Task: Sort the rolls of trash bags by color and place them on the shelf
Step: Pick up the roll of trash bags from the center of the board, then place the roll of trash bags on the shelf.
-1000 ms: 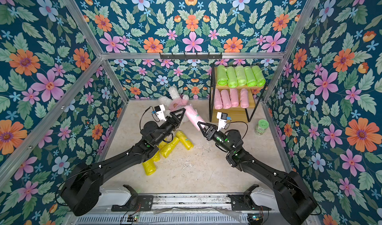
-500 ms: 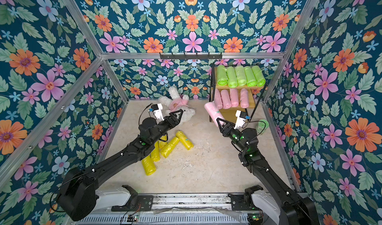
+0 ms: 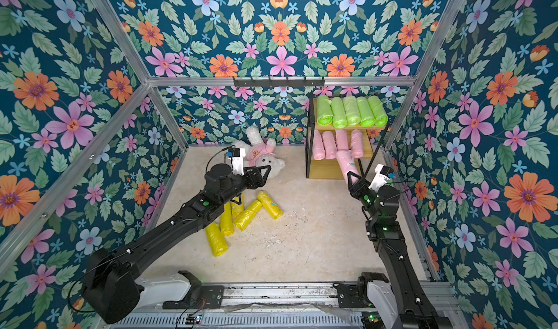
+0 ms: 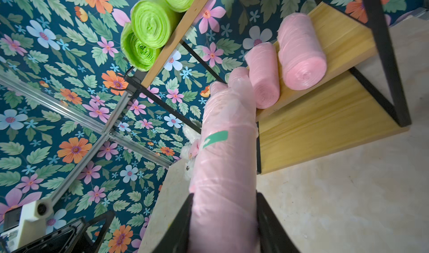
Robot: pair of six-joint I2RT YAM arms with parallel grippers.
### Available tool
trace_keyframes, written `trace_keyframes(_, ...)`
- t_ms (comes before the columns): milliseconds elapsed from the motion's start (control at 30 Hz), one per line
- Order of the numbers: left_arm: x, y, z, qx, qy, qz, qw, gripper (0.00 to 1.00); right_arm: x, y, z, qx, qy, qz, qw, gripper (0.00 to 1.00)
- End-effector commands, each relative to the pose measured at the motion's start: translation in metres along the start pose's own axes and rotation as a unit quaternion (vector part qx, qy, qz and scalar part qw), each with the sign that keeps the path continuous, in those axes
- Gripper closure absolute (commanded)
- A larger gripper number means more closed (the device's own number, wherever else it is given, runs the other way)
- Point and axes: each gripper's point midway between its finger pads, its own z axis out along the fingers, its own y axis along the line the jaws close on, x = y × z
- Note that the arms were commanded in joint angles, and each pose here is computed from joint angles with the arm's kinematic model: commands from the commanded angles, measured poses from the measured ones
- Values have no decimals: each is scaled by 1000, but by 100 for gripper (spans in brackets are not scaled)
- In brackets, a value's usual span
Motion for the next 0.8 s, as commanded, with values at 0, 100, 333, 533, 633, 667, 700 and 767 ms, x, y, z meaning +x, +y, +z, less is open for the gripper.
trace_keyframes(0,3,-4,3,13,10,15,1000,14,-21,1,-2,8,-29,-25,999,75)
trace_keyframes(100,8,-10,7,31,24,9,999,15,-37,-4,-2,32,-49,-37,998,75)
trace_keyframes(333,19,-21,15,59,51,2,997,16,-68,-11,6,61,-73,-46,994,75)
trace_keyframes(533,27,-29,20,73,65,-1,995,17,-89,-20,15,88,-105,-47,989,74)
trace_keyframes(633,29,-32,21,77,70,-1,995,17,-99,-23,19,96,-123,-48,987,74)
trace_keyframes(667,31,-32,21,78,71,-2,994,17,-102,-24,22,96,-126,-48,986,74)
trace_keyframes(700,31,-33,22,79,72,-1,994,17,-102,-24,25,95,-125,-45,987,74)
trace_keyframes(767,32,-34,23,80,73,-2,994,17,-105,-28,32,99,-125,-41,986,74)
